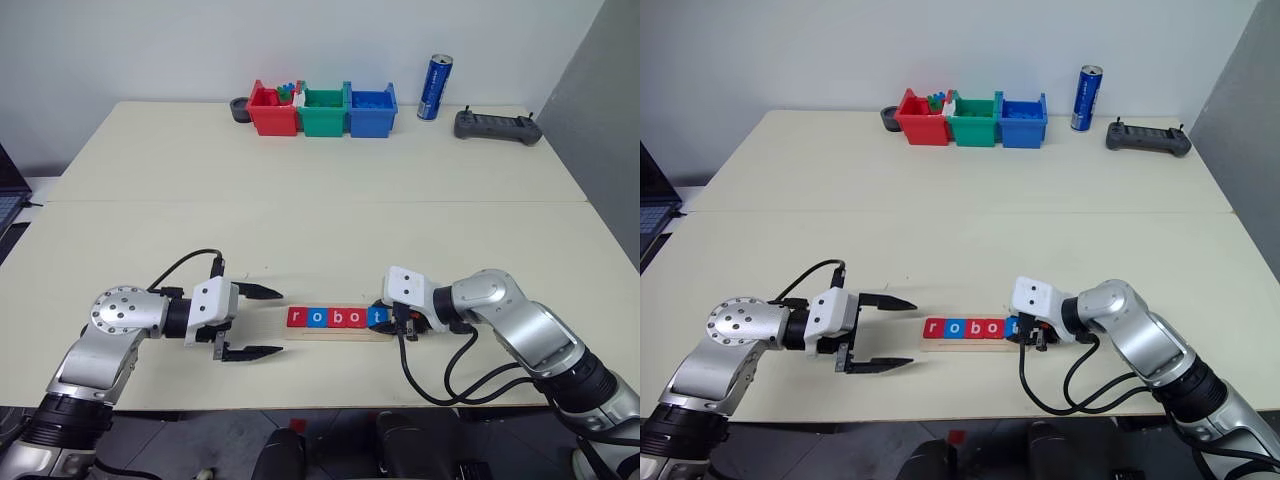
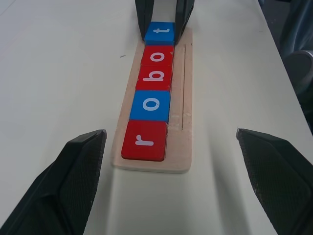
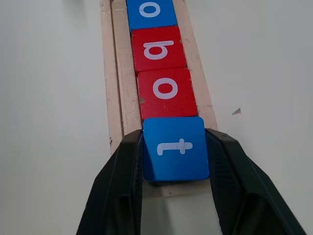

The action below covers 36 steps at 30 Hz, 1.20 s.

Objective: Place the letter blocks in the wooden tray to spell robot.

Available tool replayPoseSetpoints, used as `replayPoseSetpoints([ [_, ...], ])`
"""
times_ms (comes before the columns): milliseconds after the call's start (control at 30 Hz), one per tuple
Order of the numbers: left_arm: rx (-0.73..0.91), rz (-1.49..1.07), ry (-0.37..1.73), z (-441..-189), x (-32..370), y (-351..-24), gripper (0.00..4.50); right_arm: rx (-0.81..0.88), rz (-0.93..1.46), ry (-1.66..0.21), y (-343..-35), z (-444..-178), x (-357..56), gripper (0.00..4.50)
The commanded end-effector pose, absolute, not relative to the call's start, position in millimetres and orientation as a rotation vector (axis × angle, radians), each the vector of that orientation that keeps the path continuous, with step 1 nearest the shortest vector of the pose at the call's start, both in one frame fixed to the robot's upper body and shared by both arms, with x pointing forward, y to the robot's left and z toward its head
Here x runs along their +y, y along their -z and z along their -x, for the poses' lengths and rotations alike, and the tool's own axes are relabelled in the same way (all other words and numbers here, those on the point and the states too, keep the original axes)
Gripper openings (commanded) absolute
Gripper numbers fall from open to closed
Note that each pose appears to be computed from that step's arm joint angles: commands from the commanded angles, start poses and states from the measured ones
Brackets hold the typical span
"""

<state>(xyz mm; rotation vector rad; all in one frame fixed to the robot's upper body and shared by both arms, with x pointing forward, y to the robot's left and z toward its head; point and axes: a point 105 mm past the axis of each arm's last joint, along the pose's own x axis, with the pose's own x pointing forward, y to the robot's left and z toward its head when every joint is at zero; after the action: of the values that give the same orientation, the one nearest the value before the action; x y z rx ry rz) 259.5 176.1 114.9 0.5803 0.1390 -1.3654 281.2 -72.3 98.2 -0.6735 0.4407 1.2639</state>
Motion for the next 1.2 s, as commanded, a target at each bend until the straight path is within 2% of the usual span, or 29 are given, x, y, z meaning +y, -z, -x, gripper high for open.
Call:
replayPoseSetpoints([
  [33,0.109,-0.595,1.365,-258.8,175.3,-118.9,4.50,0.405,0.691,-1.282,-107.3,-281.2,-67.2,2.77],
  [167,0.105,-0.595,1.366,-257.8,174.4,-119.8,4.50,0.392,0.681,-1.267,-113.5,-284.7,-67.4,4.21],
  [200,0.104,-0.595,1.365,-257.6,174.2,-120.0,4.50,0.382,0.673,-1.258,-118.5,-286.3,-67.7,4.44],
  [367,0.108,-0.592,1.359,-256.2,176.8,-119.4,4.50,0.348,0.651,-1.225,-136.4,-286.2,-75.5,4.44],
  [500,0.121,-0.593,1.347,-257.0,184.0,-116.0,4.50,0.370,0.683,-1.197,-134.6,-278.4,-92.6,3.57],
  [833,0.122,-0.604,1.348,-256.8,189.3,-108.7,4.50,0.439,0.704,-1.190,-113.3,-262.5,-101.4,0.06],
  [1200,0.108,-0.614,1.354,-256.6,181.8,-115.6,4.50,0.456,0.694,-1.174,-106.3,-270.2,-95.0,0.02],
])
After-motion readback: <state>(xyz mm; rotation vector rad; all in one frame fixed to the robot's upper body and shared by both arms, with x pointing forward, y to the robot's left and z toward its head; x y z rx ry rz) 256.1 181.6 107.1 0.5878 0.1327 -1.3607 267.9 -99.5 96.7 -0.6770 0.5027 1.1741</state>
